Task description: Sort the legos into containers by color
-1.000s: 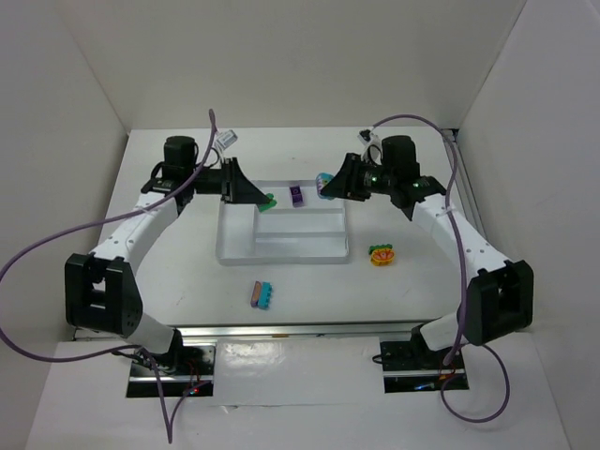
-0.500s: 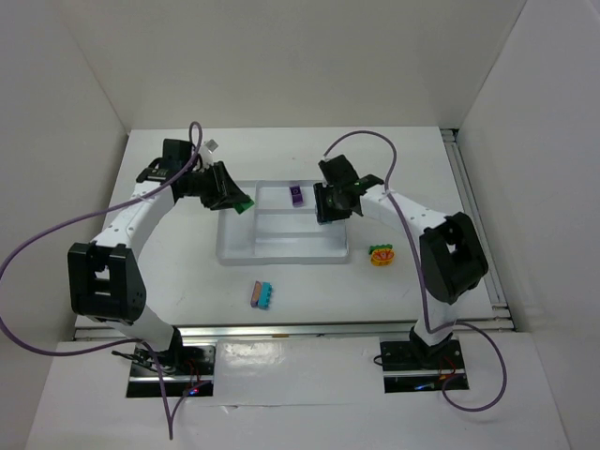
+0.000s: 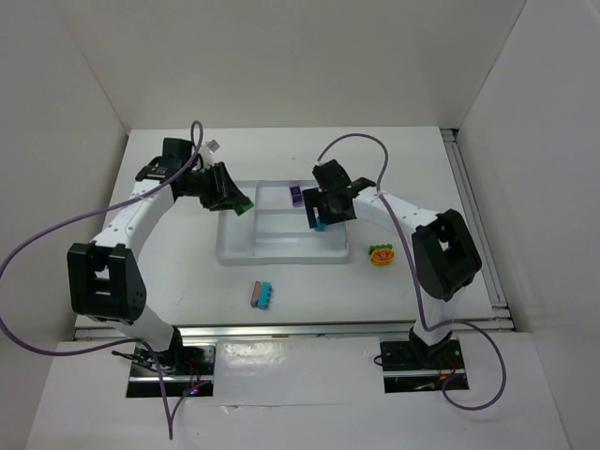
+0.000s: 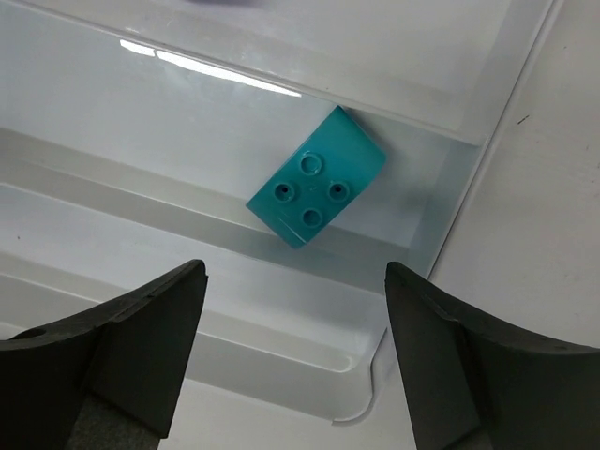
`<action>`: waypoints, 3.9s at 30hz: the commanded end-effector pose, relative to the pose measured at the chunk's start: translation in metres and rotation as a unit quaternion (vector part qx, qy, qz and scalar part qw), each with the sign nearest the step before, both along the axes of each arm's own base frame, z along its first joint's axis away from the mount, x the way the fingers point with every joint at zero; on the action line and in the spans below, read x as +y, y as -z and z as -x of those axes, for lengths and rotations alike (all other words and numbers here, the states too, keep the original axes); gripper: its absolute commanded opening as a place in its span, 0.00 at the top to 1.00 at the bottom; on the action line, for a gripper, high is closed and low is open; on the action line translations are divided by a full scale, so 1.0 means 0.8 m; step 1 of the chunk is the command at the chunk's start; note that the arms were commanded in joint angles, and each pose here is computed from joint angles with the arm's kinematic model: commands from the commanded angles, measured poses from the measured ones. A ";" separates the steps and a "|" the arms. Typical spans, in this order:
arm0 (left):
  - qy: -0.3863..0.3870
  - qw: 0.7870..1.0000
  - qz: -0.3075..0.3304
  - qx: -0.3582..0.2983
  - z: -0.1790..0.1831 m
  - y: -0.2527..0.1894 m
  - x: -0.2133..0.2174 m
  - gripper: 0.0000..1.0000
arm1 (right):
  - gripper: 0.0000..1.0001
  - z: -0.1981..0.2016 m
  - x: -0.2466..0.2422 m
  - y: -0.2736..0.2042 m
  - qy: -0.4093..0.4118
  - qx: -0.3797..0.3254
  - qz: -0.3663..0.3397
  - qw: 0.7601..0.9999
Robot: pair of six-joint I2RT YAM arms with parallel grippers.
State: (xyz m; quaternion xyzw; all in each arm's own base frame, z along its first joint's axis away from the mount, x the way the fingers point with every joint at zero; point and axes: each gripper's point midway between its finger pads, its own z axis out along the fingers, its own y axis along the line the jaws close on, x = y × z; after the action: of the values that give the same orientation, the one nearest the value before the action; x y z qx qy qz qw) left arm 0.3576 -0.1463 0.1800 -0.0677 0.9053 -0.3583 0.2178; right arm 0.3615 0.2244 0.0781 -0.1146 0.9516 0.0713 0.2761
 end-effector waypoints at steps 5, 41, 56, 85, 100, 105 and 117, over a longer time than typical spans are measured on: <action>0.135 0.982 0.107 -0.071 0.008 -0.057 -0.044 1.00 | 0.26 -0.005 0.039 -0.136 -0.043 -0.088 -0.126 0.987; 0.319 0.897 0.281 -0.121 0.072 -0.117 -0.114 1.00 | 0.52 0.096 0.145 -0.248 -0.305 0.008 -0.495 0.813; 0.319 0.898 0.280 -0.114 0.073 -0.106 -0.113 1.00 | 0.46 0.101 0.146 -0.257 -0.304 0.017 -0.516 0.800; 0.315 0.897 0.281 -0.135 0.081 -0.115 -0.100 0.37 | 1.00 0.086 0.133 -0.245 -0.269 0.005 -0.512 0.816; 0.319 0.893 0.289 -0.130 0.075 -0.117 -0.102 0.40 | 1.00 0.088 0.136 -0.240 -0.280 0.023 -0.516 0.809; 0.318 0.894 0.285 -0.137 0.072 -0.119 -0.102 1.00 | 1.00 0.086 0.138 -0.239 -0.276 0.027 -0.520 0.808; 0.266 0.920 0.259 -0.123 0.057 -0.095 -0.078 1.00 | 1.00 0.081 0.106 -0.239 -0.241 0.007 -0.515 0.822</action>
State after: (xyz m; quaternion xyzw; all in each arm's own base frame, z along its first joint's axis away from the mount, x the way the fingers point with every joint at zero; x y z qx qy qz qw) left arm 0.3061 -0.2218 0.2523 0.1624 0.7317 -0.6406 0.1667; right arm 0.2912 0.3265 0.2512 -0.1821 0.7307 0.6206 0.2187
